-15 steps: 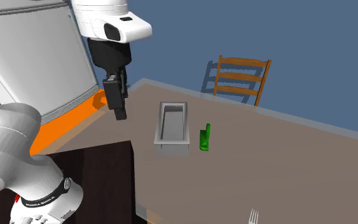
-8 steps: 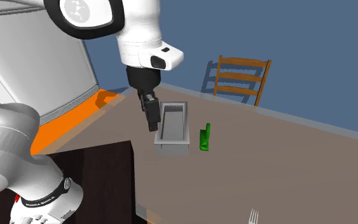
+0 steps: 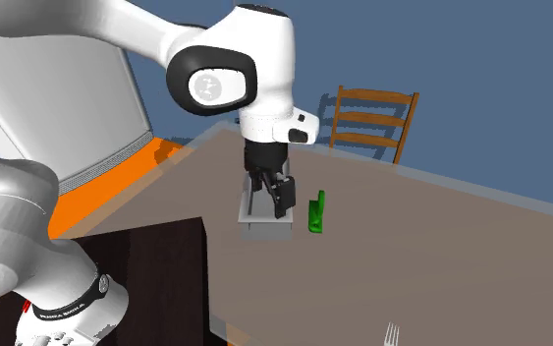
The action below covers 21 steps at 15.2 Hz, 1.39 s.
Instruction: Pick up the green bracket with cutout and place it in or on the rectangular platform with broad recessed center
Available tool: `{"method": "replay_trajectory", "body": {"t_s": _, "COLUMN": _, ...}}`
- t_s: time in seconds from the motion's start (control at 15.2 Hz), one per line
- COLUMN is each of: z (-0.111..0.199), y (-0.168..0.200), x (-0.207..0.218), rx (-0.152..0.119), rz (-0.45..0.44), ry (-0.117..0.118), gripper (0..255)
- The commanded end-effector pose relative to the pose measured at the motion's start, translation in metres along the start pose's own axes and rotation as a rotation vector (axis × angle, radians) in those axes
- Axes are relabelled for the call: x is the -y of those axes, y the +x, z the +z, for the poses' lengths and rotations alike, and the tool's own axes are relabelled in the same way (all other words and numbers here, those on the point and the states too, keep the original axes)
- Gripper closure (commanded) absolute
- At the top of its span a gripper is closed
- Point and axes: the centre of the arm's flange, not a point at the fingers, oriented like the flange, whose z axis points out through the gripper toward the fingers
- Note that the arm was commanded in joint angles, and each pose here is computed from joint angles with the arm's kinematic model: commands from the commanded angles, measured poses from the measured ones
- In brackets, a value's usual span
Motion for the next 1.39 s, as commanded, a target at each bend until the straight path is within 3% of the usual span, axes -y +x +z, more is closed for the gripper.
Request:
{"method": "replay_trajectory", "body": {"t_s": 0.0, "z": 0.019, "y": 0.020, "x": 0.002, "rx": -0.005, "rz": -0.051, "ry": 0.000, "gripper": 0}}
{"method": "replay_trajectory", "body": {"t_s": 1.32, "z": 0.199, "y": 0.195, "x": 0.066, "rx": -0.039, "rz": -0.546, "ry": 0.008, "gripper": 0}}
